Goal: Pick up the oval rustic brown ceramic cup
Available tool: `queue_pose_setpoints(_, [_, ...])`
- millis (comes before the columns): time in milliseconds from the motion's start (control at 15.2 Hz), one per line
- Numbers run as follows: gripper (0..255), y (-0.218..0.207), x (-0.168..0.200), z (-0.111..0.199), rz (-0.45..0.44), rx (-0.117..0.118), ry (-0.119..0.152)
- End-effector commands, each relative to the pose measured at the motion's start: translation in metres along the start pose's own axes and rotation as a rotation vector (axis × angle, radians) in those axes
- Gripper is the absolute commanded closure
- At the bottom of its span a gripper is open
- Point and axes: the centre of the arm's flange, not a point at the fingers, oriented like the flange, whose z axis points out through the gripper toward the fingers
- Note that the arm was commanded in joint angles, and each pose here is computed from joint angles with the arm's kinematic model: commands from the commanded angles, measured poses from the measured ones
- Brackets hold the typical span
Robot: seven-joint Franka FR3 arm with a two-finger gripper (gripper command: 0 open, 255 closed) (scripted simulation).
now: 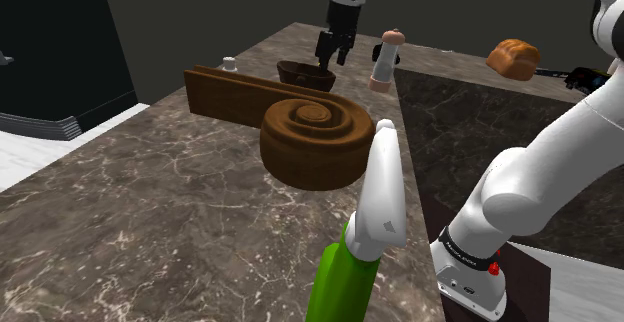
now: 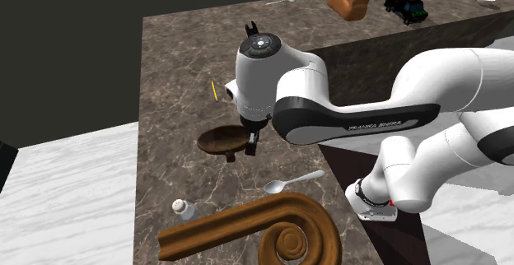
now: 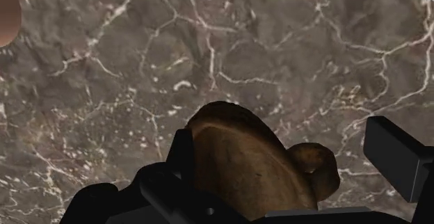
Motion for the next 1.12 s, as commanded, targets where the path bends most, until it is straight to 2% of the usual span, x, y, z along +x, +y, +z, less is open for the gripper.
queue_pose_setpoints(0, [0,-0.010,0.022,0.005,-0.014,-0.006,-0.002])
queue_pose_setpoints(330, [0,-0.038,0.082,0.016,-0.048,-0.023,-0.006])
queue_pose_setpoints(792, [0,-0.040,0.079,0.053,-0.048,-0.023,-0.006])
queue_pose_setpoints(990, [0,-0.040,0.079,0.056,-0.048,-0.023,-0.006])
queue_pose_setpoints(1056, [255,-0.040,0.079,0.056,-0.048,-0.023,-0.006])
